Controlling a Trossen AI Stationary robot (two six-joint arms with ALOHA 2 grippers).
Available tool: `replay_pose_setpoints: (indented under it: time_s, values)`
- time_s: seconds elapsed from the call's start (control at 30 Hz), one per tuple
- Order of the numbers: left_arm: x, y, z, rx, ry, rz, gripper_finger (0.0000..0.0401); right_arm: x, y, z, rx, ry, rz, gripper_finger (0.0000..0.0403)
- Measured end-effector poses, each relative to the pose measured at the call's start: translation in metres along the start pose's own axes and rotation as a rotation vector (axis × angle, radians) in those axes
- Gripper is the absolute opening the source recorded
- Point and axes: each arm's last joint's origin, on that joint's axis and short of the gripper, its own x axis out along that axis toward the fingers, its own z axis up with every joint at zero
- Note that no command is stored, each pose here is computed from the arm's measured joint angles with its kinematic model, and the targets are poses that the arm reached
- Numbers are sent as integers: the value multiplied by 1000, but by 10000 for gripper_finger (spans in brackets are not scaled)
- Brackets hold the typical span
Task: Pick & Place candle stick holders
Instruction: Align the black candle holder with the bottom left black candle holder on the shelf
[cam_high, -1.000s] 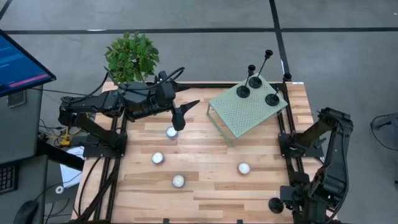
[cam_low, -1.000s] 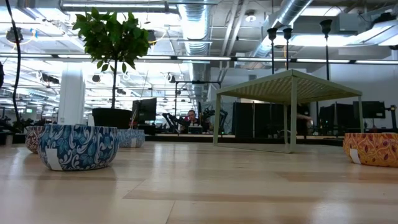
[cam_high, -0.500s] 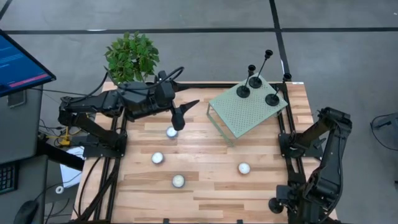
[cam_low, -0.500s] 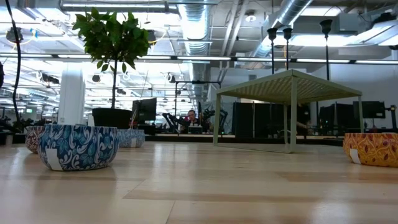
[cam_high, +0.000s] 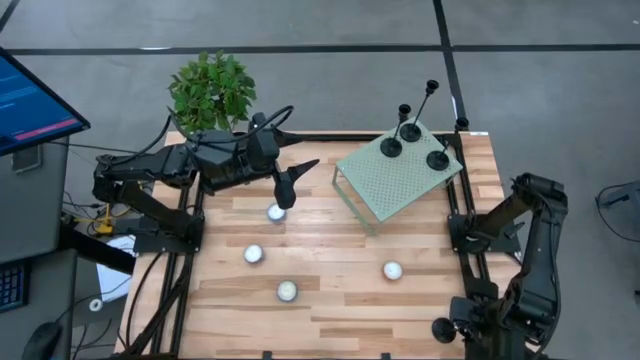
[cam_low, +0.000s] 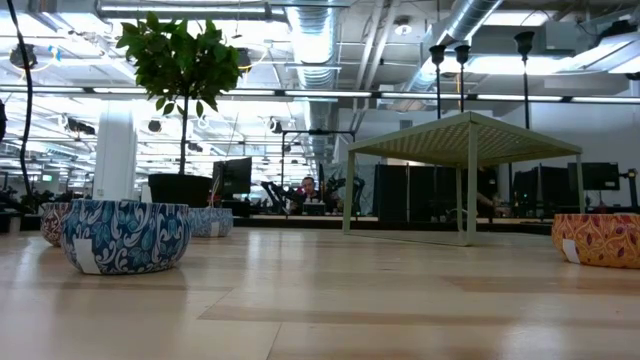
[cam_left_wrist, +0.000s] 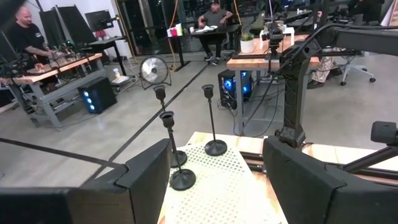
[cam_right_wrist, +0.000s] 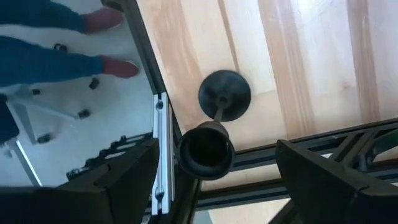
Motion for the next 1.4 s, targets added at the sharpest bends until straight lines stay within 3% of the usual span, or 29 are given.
replay_pose_setpoints:
  time_s: [0.73,1.13,1.33,1.4]
  values:
    - [1,2,0,2,1,11,254,22,1,-7,13,-6,-36,300]
    - [1,2,0,2,0,11,254,22,1,-7,6,-3,-36,206]
    - [1,2,0,2,0,11,254,22,2,-7,2,-3,-34,124]
    - [1,2,0,2,0,11,254,22,1,-7,-14,-3,-35,121]
